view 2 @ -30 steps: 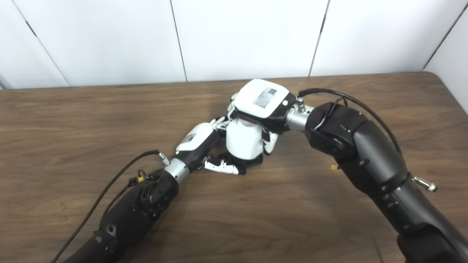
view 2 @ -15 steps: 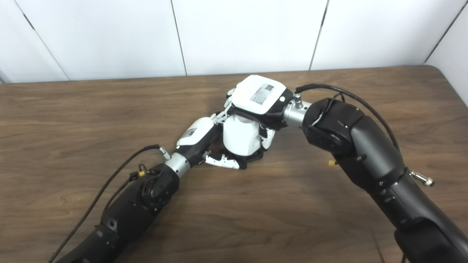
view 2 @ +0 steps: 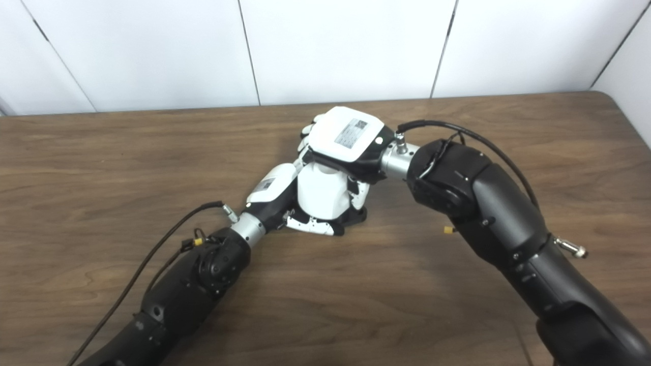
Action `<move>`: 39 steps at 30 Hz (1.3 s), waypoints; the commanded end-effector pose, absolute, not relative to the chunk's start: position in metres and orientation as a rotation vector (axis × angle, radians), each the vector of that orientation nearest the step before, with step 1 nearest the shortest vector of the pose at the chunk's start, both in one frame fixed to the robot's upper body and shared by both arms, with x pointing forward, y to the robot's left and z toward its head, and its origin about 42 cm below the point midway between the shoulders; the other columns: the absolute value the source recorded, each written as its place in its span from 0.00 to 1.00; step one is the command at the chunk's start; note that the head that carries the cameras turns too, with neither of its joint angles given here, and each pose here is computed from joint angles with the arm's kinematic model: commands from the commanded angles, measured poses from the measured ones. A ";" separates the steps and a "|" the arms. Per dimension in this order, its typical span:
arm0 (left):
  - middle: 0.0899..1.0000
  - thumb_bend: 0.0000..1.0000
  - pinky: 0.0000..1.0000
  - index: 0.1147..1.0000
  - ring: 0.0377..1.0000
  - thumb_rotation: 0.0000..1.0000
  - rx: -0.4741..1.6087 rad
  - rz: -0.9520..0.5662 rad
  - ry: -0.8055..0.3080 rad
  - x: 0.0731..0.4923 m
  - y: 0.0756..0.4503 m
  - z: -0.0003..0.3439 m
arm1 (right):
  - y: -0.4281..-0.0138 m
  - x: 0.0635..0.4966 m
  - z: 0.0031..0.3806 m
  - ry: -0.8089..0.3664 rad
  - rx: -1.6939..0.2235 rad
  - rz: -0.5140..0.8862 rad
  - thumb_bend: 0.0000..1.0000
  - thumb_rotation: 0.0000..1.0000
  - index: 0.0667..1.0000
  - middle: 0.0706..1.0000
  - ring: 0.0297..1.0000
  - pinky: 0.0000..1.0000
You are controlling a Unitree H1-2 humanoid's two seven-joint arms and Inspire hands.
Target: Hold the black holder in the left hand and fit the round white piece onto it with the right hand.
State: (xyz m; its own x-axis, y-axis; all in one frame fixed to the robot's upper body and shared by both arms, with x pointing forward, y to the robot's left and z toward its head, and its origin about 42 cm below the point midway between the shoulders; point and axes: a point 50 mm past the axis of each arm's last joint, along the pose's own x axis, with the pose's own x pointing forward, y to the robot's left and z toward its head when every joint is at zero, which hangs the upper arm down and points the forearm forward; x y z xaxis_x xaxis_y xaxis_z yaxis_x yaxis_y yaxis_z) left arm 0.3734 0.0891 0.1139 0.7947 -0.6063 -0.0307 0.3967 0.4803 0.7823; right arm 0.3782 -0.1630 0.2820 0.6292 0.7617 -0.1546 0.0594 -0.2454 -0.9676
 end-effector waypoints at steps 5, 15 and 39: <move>0.93 0.52 1.00 0.41 1.00 0.06 0.928 -0.796 -0.085 0.345 0.081 0.071 | -0.167 0.382 0.277 -0.663 -1.754 0.791 0.53 0.14 0.45 0.76 0.85 0.88; 0.93 0.52 1.00 0.41 1.00 0.06 0.911 -0.788 -0.074 0.345 0.085 0.073 | -0.173 0.382 0.270 -0.650 -1.783 0.803 0.53 0.14 0.44 0.76 0.85 0.86; 0.92 0.52 1.00 0.41 1.00 0.06 0.917 -0.776 -0.071 0.348 0.092 0.078 | -0.186 0.396 0.303 -0.700 -1.885 0.734 0.52 0.14 0.45 0.75 0.85 0.89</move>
State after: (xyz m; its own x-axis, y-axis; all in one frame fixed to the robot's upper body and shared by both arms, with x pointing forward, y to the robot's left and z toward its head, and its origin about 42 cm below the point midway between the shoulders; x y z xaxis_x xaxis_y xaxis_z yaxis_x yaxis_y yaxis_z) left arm 0.3700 0.0906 0.1171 0.7877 -0.6141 -0.0495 0.4136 0.4675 0.7813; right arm 0.3892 -0.1779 0.2847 0.6441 0.7387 -0.1984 0.1023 -0.3403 -0.9347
